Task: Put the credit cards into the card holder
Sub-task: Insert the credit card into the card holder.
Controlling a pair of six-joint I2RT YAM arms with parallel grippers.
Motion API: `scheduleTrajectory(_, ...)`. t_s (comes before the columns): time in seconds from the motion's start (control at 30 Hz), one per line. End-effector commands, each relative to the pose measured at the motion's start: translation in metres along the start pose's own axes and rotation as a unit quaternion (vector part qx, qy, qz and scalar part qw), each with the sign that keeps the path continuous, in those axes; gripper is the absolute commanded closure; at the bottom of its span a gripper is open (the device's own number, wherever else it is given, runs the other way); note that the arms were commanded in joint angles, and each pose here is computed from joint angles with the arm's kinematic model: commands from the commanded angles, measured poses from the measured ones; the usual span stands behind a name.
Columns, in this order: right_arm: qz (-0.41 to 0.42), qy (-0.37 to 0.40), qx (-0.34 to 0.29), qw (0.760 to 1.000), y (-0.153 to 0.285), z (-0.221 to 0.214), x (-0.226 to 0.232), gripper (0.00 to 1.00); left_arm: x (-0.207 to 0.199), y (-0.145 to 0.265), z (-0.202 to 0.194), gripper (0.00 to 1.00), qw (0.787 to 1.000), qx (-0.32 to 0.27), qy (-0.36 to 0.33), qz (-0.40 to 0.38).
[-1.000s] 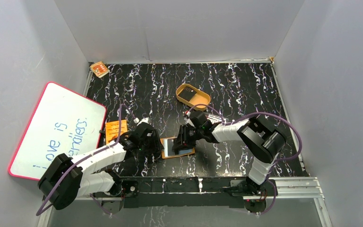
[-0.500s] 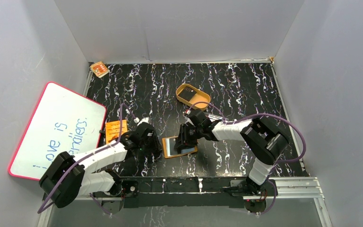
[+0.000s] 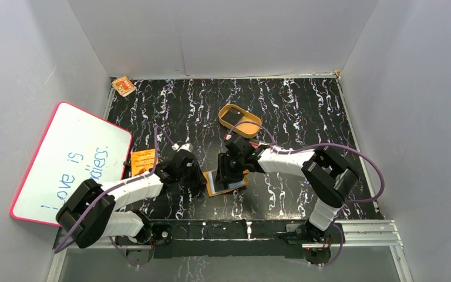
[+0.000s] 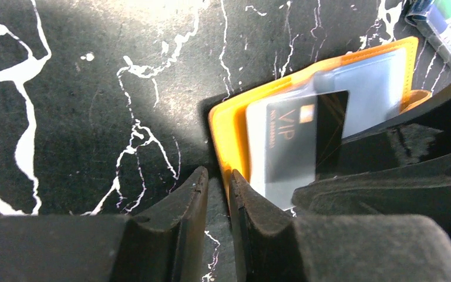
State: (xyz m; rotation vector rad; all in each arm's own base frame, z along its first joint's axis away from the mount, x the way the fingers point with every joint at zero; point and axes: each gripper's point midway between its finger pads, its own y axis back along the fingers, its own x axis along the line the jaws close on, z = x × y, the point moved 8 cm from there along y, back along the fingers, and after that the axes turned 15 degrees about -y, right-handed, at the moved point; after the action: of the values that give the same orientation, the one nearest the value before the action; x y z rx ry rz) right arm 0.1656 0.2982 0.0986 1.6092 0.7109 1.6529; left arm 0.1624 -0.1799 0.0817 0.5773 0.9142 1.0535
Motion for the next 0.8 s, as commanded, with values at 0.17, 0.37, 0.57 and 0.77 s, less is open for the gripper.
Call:
scheduleTrajectory(0.17,-0.020,0.007,-0.062,0.998,0.020,0.011,0.007,0.46,0.018,0.010,-0.019,0.82,0.999,0.023,-0.006,0.045)
scheduleTrajectory(0.37,-0.020,0.006,-0.066,0.998,0.019,0.011,0.006,0.49,0.019,0.007,-0.020,0.82,0.998,0.028,-0.007,0.048)
scheduleTrajectory(0.57,-0.027,0.014,-0.054,0.998,0.014,0.010,0.003,0.50,0.013,-0.001,-0.016,0.83,0.999,0.030,-0.001,0.035)
scheduleTrajectory(0.77,-0.062,0.029,-0.067,0.995,0.016,0.012,-0.001,0.40,0.010,-0.006,-0.014,0.83,0.999,0.038,-0.003,0.032)
